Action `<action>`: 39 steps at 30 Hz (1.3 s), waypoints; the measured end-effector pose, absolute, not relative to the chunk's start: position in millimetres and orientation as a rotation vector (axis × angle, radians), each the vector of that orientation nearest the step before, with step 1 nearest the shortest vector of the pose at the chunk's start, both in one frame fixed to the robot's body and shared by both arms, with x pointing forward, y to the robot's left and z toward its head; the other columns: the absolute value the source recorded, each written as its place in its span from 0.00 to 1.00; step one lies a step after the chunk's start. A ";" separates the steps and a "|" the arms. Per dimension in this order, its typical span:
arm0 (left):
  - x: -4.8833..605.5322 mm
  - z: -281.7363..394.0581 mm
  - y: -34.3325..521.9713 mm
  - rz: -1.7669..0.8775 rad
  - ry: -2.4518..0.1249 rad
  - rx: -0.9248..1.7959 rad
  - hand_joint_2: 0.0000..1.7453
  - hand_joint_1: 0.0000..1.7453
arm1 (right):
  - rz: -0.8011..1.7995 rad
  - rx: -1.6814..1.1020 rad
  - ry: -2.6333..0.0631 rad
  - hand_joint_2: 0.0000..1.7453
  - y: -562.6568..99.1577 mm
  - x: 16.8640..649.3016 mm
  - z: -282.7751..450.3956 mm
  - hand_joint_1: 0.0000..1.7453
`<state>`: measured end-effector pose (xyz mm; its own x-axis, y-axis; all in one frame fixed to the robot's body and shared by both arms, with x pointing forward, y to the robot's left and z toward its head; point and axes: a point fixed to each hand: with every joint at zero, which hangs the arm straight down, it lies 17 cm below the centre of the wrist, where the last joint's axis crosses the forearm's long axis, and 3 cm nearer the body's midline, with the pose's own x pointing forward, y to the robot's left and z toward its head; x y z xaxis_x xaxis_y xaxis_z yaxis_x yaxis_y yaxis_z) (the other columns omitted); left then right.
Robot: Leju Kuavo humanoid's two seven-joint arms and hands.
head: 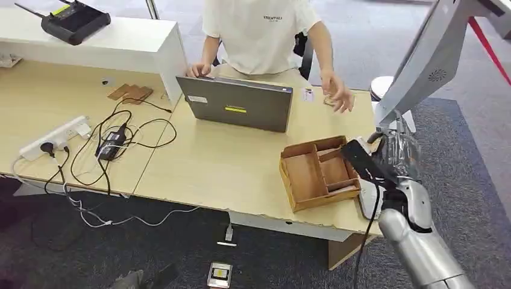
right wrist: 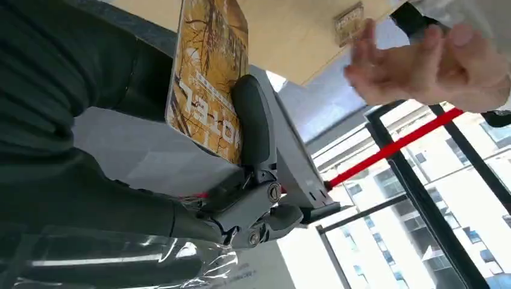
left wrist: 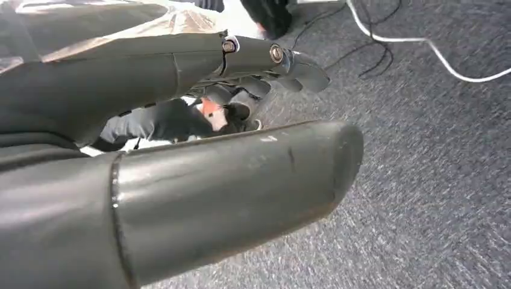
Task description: Pass the card to the sensor for recognition and then transmit it.
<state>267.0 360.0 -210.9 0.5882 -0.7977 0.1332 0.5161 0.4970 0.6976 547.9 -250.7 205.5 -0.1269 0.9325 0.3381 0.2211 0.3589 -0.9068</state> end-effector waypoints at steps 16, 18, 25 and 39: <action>303.7 -196.8 329.1 -0.958 -0.552 0.652 0.00 0.00 | 0.914 -1.260 -1.588 1.00 -229.7 635.7 325.6 1.00; 304.0 -196.7 326.8 -0.960 -0.558 0.647 0.00 0.00 | 0.930 -1.284 -1.577 1.00 -225.2 641.1 332.6 1.00; 304.4 -196.5 324.8 -0.955 -0.570 0.642 0.00 0.00 | 0.983 -1.318 -1.518 1.00 -211.4 652.5 330.2 0.00; 296.9 -199.9 326.1 -0.949 -0.570 0.639 0.00 0.00 | 1.177 -1.637 -1.520 1.00 -189.7 652.8 349.4 0.00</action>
